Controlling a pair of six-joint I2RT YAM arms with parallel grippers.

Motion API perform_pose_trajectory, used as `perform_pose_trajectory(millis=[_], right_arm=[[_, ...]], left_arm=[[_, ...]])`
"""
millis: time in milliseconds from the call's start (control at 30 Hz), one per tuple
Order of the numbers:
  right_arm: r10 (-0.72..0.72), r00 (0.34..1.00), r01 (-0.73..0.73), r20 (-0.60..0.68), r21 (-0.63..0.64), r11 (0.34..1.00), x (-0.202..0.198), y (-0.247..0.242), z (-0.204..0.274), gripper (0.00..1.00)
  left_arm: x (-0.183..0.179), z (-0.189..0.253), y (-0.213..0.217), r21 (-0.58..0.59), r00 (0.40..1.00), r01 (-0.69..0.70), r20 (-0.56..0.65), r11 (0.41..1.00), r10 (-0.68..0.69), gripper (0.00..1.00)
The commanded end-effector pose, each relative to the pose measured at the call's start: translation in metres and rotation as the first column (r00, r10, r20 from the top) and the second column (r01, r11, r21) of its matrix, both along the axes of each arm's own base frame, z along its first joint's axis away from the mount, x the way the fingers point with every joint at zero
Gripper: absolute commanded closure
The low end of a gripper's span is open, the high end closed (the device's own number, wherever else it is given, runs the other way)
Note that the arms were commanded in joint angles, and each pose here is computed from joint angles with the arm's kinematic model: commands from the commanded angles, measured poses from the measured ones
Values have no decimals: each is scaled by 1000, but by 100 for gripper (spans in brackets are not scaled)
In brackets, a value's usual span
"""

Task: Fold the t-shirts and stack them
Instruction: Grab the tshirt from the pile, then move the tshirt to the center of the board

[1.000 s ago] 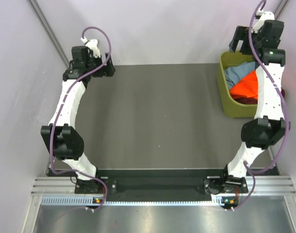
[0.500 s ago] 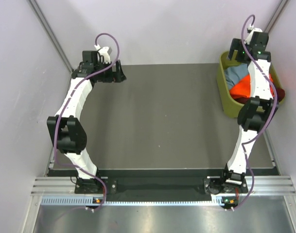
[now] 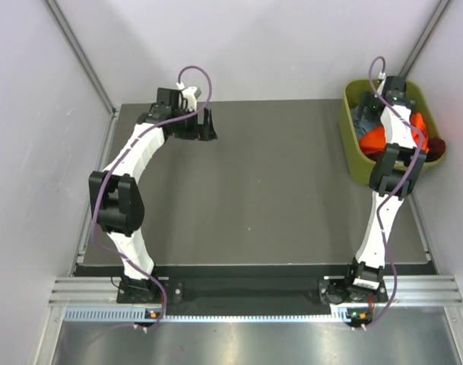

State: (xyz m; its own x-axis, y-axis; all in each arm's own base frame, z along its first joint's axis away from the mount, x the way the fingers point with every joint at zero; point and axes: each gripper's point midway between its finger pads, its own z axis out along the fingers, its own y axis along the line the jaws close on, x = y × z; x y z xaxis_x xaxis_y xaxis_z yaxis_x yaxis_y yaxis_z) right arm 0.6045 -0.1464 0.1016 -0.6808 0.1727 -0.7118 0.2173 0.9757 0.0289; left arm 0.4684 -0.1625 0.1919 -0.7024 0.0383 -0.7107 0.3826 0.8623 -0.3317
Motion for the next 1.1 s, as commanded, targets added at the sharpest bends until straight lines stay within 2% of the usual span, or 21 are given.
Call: perform_pose_trajectory(millis=[0, 67, 100, 200, 300, 333, 400, 433, 500, 533, 567, 633, 700, 733, 767, 867, 900, 933, 967, 1000, 1067], right_arm=[[13, 999, -10, 32, -71, 997, 9, -8, 11, 29], [-3, 999, 6, 34, -93, 996, 9, -11, 15, 57], [-10, 999, 15, 41, -103, 995, 9, -12, 19, 76], [-26, 996, 36, 84, -128, 991, 7, -14, 48, 90], [-27, 987, 49, 156, -139, 989, 3, -14, 93, 96], [-29, 979, 59, 202, -141, 988, 0, -13, 120, 99], [-34, 967, 69, 253, -132, 989, -6, -9, 149, 100], [-24, 951, 68, 307, -132, 989, -14, -5, 182, 100], [-8, 918, 65, 396, -132, 989, -29, 2, 235, 100], [7, 906, 54, 423, -132, 990, -34, 8, 251, 100], [29, 887, 36, 461, -132, 991, -40, 13, 272, 100], [82, 839, -8, 537, -139, 990, -60, 29, 319, 97], [143, 798, -73, 585, -141, 987, -75, 50, 349, 94], [193, 759, -130, 622, -146, 981, -90, 68, 373, 94], [200, 745, -165, 636, -114, 980, -97, 82, 381, 93], [325, 693, -339, 644, -107, 935, -129, 147, 400, 94], [394, 657, -426, 643, -115, 897, -140, 180, 402, 94], [452, 604, -506, 657, -123, 854, -159, 205, 412, 95], [469, 609, -534, 640, -106, 839, -165, 217, 404, 96], [520, 568, -616, 637, -90, 782, -179, 259, 404, 99], [569, 531, -691, 628, -69, 720, -201, 292, 398, 99]], left_arm=[[10, 1, 6, 42, 999, -33, 37, 999, 31, 1], [10, 3, 4, 33, 999, -28, 39, 999, 27, 1], [10, 4, 4, 32, 999, -31, 42, 999, 29, 1], [10, 3, 6, 46, 998, -42, 44, 998, 40, 1], [11, 0, 9, 36, 995, -92, 27, 995, 92, 1], [15, -1, 17, 29, 980, -199, 6, 980, 199, 1], [21, 3, 24, 18, 959, -283, 4, 959, 283, 1], [23, 8, 27, 4, 946, -325, 4, 946, 324, 1], [21, 15, 25, -2, 948, -318, -7, 948, 318, 1], [19, 8, 24, 18, 957, -289, -27, 957, 289, 1], [10, 21, 0, -61, 990, -133, -54, 989, 130, 1], [-16, 10, -16, -94, 988, 2, -156, 996, -16, 1], [-42, -2, -27, -169, 967, 32, -243, 985, -73, 1], [-49, 10, -30, -206, 972, 48, -216, 977, -93, 1], [-62, 1, -30, -220, 963, 55, -245, 974, -110, 1], [-72, 21, -18, -268, 977, 49, -185, 962, -102, 1], [-81, 35, -21, -346, 974, 107, -153, 932, -168, 2], [-85, 53, -16, -389, 980, 91, -128, 917, -151, 2], [-79, 55, 1, -419, 988, 48, -114, 907, -105, 1], [-79, 62, 8, -448, 990, 31, -110, 893, -90, 1], [-79, 72, 34, -472, 993, -44, -115, 880, -12, 1]])
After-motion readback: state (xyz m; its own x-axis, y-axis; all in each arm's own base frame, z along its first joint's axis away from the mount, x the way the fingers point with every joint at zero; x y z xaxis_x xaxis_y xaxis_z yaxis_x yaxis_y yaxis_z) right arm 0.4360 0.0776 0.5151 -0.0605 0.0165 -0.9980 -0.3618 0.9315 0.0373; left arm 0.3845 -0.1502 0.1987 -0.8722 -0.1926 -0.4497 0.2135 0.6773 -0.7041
